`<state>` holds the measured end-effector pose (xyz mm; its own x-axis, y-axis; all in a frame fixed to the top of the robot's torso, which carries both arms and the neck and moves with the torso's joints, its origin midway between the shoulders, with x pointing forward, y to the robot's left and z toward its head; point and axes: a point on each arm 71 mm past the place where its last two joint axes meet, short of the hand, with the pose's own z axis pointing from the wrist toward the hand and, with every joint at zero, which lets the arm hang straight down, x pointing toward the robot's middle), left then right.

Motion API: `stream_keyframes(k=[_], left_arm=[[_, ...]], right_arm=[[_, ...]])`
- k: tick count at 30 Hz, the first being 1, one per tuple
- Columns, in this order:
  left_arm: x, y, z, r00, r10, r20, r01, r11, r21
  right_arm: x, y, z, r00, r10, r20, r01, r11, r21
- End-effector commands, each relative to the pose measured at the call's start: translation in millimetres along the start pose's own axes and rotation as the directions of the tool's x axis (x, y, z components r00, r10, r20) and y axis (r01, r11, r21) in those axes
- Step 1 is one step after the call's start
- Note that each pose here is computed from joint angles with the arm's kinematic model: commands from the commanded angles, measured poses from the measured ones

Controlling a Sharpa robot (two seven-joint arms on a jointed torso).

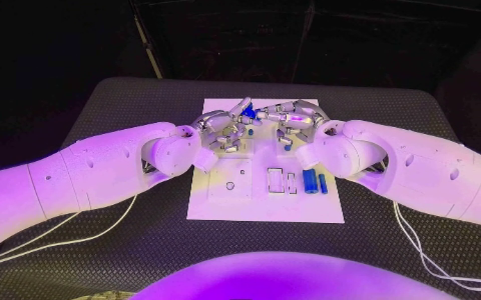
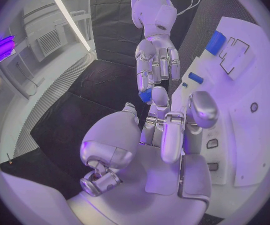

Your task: Assemble the parts on the task board

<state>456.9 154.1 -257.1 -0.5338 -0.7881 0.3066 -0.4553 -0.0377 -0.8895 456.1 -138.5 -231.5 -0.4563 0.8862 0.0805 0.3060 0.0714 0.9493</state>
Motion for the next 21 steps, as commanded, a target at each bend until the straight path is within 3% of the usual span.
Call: stream_keyframes(k=[1, 21], left_arm=[[-0.6, -4.7, -0.2, 1.000, -0.011, 0.007, 0.011, 0.999, 0.038], [-2.9, -6.4, -1.6, 0.999, -0.024, 0.032, 0.022, 0.998, 0.061]], right_arm=[[1.0, -0.3, -0.1, 1.000, -0.020, -0.014, 0.020, 1.000, 0.001], [0.3, -2.0, 1.9, 0.999, -0.051, -0.016, 0.051, 0.999, 0.017]])
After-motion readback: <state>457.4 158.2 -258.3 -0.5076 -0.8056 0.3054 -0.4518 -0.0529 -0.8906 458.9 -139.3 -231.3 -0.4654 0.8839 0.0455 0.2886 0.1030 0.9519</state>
